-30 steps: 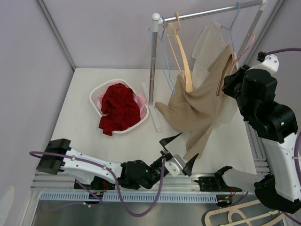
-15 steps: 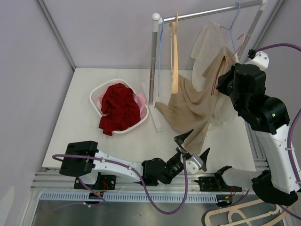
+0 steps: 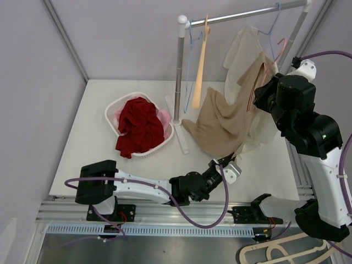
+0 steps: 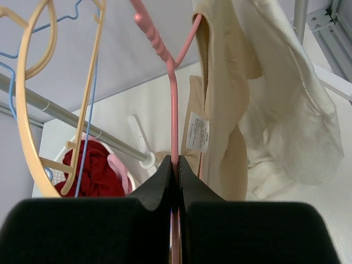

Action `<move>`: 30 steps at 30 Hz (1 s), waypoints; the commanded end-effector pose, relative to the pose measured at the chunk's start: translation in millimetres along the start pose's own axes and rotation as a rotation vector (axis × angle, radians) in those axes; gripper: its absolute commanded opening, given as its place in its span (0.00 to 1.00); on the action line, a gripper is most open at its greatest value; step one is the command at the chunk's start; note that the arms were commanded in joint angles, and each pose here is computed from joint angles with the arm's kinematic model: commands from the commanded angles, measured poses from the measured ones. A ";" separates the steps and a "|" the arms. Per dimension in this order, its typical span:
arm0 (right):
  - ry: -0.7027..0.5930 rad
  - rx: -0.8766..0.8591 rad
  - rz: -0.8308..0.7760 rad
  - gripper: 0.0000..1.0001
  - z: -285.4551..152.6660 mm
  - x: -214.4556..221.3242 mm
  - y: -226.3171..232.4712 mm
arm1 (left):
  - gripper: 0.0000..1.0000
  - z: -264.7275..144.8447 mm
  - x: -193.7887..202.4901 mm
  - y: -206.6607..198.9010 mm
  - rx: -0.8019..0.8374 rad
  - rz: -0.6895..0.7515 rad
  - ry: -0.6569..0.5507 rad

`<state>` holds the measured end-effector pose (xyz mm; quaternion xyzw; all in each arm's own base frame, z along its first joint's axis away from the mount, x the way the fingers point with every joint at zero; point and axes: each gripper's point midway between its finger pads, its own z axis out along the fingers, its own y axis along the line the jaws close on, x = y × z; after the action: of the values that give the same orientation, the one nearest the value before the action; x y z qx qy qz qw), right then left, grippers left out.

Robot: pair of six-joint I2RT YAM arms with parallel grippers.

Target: Remove the t-shirt from the hanger

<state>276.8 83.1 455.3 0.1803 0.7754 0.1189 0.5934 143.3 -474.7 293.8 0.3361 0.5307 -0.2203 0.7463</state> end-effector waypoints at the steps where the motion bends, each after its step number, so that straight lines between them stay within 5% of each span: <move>1: -0.076 -0.079 0.063 0.00 -15.0 -31.0 16.3 | 0.01 3.5 -1.1 -2.1 0.008 -0.080 0.006; 6: -0.080 -0.088 0.053 0.00 -10.9 -33.2 22.0 | 0.01 -3.1 3.3 -5.7 0.030 -0.077 0.020; 17: -0.165 0.072 -0.056 0.00 37.2 -44.2 13.8 | 0.01 -75.1 -70.5 -41.8 0.106 -0.114 -0.095; 23: -0.177 0.112 -0.077 0.00 66.4 -58.6 9.2 | 0.01 -100.8 -53.5 -70.9 0.126 -0.118 -0.058; 30: -0.138 0.027 -0.070 0.00 55.4 -55.6 30.1 | 0.01 -82.4 -39.1 -39.5 0.024 -0.110 -0.051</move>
<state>352.2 82.8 445.6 0.1513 0.7958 0.0263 0.5857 43.8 -442.6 288.5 0.3429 0.5279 -0.2470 0.7367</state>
